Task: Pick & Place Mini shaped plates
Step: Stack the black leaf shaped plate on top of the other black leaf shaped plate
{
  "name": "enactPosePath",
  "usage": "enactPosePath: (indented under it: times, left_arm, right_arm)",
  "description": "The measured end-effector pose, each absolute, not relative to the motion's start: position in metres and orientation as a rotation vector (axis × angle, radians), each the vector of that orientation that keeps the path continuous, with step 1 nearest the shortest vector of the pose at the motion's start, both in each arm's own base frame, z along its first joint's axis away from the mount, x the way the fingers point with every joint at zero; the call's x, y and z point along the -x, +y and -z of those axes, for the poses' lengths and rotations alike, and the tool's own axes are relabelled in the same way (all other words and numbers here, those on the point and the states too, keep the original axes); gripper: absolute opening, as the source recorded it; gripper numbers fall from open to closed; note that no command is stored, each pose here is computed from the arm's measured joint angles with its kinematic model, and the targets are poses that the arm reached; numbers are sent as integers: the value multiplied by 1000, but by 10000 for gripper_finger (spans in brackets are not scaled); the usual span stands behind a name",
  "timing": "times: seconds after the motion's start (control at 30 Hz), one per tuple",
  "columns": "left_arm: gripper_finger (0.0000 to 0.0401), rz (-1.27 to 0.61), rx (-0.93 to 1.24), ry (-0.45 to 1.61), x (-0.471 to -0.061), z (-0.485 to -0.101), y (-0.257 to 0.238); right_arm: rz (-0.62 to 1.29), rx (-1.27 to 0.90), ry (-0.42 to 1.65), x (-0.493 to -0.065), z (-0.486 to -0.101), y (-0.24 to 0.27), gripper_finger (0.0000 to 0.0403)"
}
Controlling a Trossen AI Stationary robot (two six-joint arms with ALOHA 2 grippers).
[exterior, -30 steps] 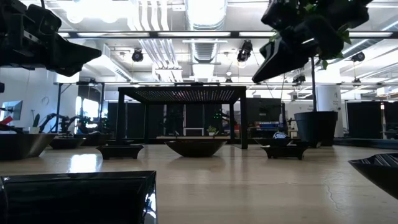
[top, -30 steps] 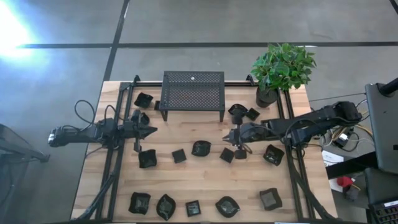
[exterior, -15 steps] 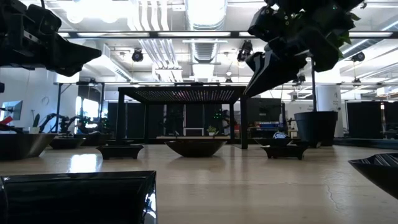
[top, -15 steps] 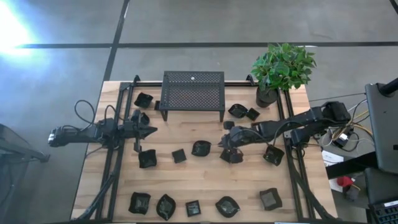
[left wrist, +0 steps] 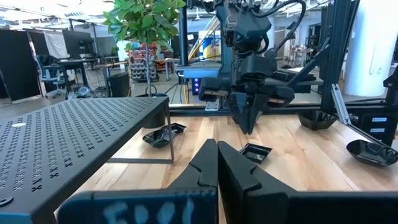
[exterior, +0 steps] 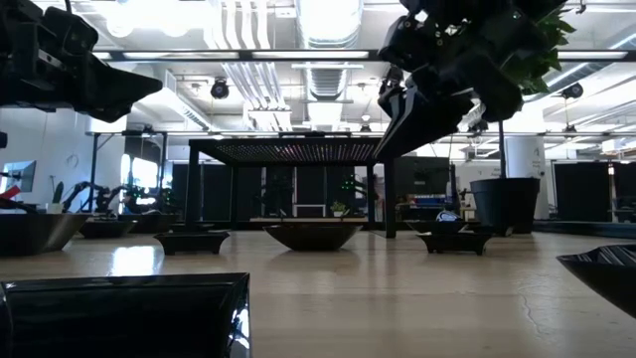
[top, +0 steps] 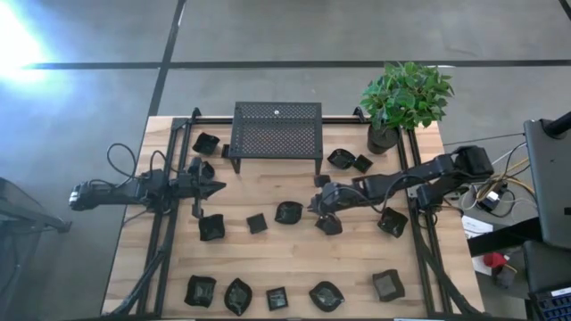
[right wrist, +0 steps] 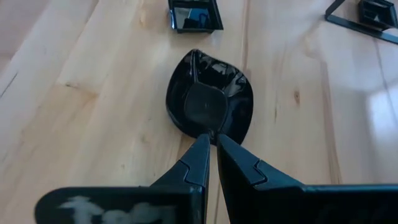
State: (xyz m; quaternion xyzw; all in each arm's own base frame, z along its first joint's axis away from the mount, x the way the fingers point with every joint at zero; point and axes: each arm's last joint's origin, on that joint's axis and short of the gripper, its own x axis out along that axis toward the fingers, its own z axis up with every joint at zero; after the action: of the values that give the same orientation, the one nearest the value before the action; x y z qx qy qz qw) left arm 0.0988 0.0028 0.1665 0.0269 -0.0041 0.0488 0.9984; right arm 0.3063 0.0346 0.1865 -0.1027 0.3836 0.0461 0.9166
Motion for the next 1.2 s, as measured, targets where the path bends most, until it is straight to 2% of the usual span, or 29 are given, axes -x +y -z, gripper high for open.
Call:
enactPosePath:
  times: [0.7,1.07,1.2]
  left_arm:
    - [0,-99,-57,2,-99,-166,3]
    - [0,-99,-57,2,-99,-166,3]
    - [0,-98,-57,2,-99,-166,3]
  right_arm:
    - [-90,184,843,-317,-191,37,20]
    - [-109,223,836,-317,-191,37,78]
    - [-175,237,810,-323,-185,39,86]
